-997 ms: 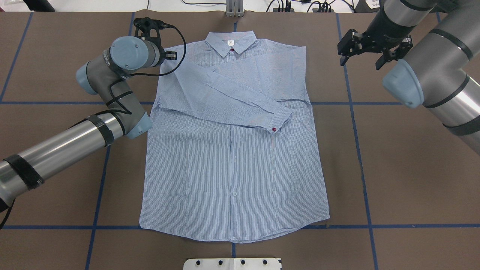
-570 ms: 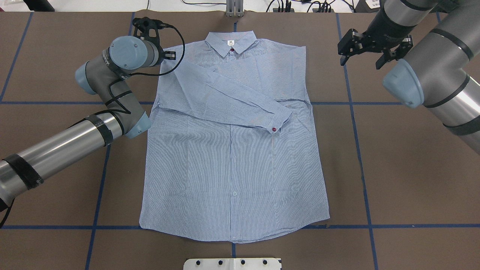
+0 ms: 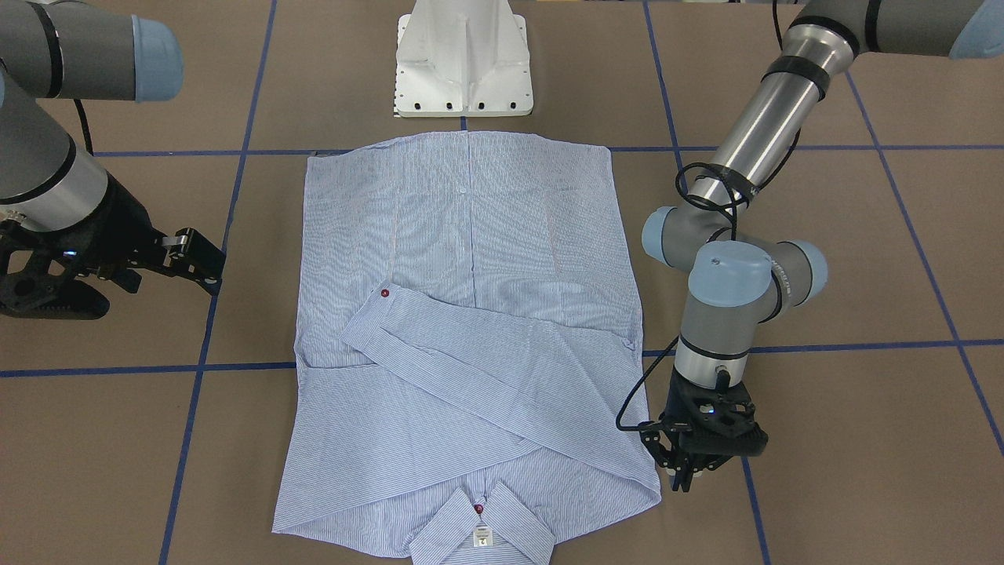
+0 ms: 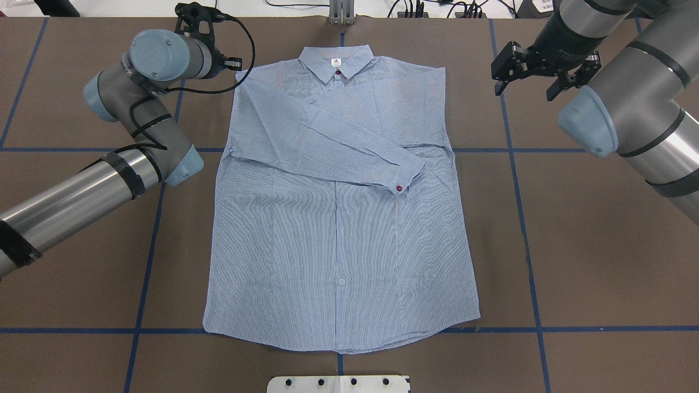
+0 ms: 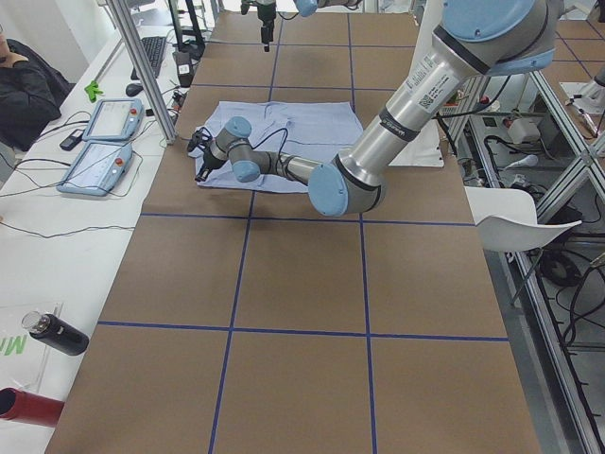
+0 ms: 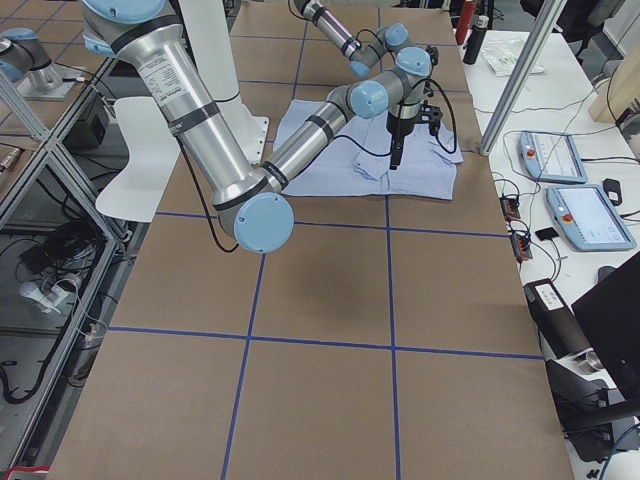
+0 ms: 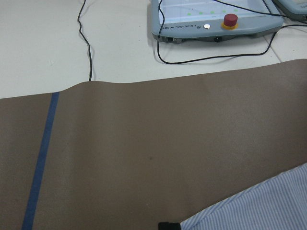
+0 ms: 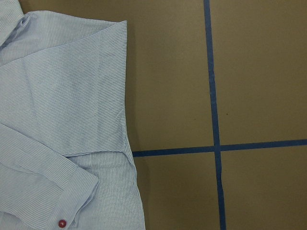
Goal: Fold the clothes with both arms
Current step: 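Move both grippers down beside the shirt's side edges toward the hem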
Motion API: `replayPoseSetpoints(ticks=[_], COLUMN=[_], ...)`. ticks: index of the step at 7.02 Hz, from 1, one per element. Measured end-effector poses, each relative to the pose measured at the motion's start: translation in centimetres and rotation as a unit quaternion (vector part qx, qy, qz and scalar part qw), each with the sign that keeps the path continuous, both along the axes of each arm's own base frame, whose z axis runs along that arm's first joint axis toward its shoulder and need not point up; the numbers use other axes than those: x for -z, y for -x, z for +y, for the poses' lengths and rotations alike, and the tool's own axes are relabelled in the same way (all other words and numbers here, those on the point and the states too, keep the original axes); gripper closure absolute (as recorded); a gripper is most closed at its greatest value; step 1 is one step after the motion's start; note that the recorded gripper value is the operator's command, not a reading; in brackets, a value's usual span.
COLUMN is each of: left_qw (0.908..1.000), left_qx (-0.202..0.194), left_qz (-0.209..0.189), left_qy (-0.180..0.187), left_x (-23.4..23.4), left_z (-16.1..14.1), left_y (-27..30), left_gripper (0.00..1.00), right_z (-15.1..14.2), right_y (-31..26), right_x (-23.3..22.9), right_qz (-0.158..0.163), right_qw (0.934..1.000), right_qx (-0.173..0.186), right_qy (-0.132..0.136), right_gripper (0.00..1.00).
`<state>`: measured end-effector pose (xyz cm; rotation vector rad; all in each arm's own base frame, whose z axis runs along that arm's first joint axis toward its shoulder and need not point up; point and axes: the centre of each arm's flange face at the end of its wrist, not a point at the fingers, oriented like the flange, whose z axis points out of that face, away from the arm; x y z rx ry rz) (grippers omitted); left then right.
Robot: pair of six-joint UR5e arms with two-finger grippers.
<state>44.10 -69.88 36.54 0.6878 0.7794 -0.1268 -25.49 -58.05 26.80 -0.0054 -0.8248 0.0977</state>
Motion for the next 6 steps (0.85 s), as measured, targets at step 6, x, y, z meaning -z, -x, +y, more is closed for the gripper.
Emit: replayPoseSetpoints(ticks=[6], left_qw=[0.9913], left_qx=[-0.083], left_qz=[0.058], left_qy=[0.084], left_x=[4.5], left_z=[10.9], left_y=[8.2], left_gripper=[0.01], right_z=[5.5], right_y=[-2.8], right_x=[-0.4], right_qz=[-0.023], right_qw=[0.9996], right_qx=[0.010], right_qy=[-0.016], right_gripper=[0.01])
